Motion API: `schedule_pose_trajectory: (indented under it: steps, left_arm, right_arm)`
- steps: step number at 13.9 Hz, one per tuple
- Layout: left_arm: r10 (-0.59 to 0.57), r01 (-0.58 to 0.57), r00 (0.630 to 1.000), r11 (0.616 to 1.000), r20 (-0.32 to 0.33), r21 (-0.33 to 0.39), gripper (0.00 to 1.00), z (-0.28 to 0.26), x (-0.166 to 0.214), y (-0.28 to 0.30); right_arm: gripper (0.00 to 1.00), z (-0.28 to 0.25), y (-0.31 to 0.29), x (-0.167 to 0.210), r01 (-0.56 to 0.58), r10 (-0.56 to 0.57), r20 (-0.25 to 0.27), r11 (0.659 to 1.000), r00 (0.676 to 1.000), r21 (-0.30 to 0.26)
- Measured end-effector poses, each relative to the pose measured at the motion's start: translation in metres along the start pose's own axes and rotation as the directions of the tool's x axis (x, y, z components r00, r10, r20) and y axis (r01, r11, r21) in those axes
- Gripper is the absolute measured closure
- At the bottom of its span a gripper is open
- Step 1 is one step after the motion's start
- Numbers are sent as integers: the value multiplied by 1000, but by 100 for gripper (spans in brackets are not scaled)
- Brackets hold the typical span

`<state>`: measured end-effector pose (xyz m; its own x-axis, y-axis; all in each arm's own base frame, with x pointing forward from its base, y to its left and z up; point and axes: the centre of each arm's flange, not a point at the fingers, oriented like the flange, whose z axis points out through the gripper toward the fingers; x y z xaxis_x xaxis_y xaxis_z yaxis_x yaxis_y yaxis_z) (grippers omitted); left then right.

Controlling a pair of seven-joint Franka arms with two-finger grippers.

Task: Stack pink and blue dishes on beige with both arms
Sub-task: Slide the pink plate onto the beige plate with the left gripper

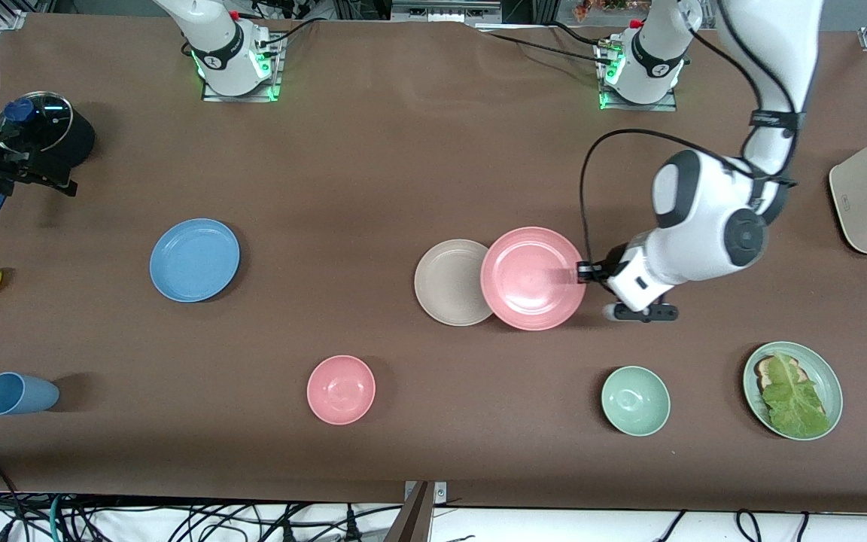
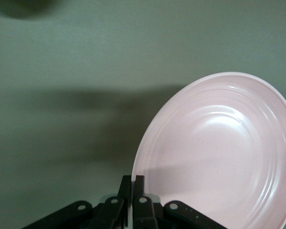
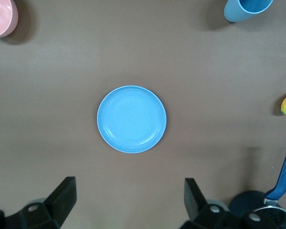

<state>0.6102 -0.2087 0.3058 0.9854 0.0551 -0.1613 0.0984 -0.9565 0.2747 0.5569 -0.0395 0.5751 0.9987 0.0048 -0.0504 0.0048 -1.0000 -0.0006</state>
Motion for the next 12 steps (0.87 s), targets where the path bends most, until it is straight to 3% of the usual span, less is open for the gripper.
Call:
schedule_pose_trajectory:
  steps: [6, 12]
  left_arm:
    - [-92, 94, 995, 994, -48, 51, 95, 75, -29, 81]
    - [-106, 112, 992, 991, -74, 79, 95, 104, -33, 91]
  right_arm:
    - [0, 0, 0, 0, 0, 0, 0, 1000, 1000, 0]
    - [0, 0, 0, 0, 0, 0, 0, 1000, 1000, 0]
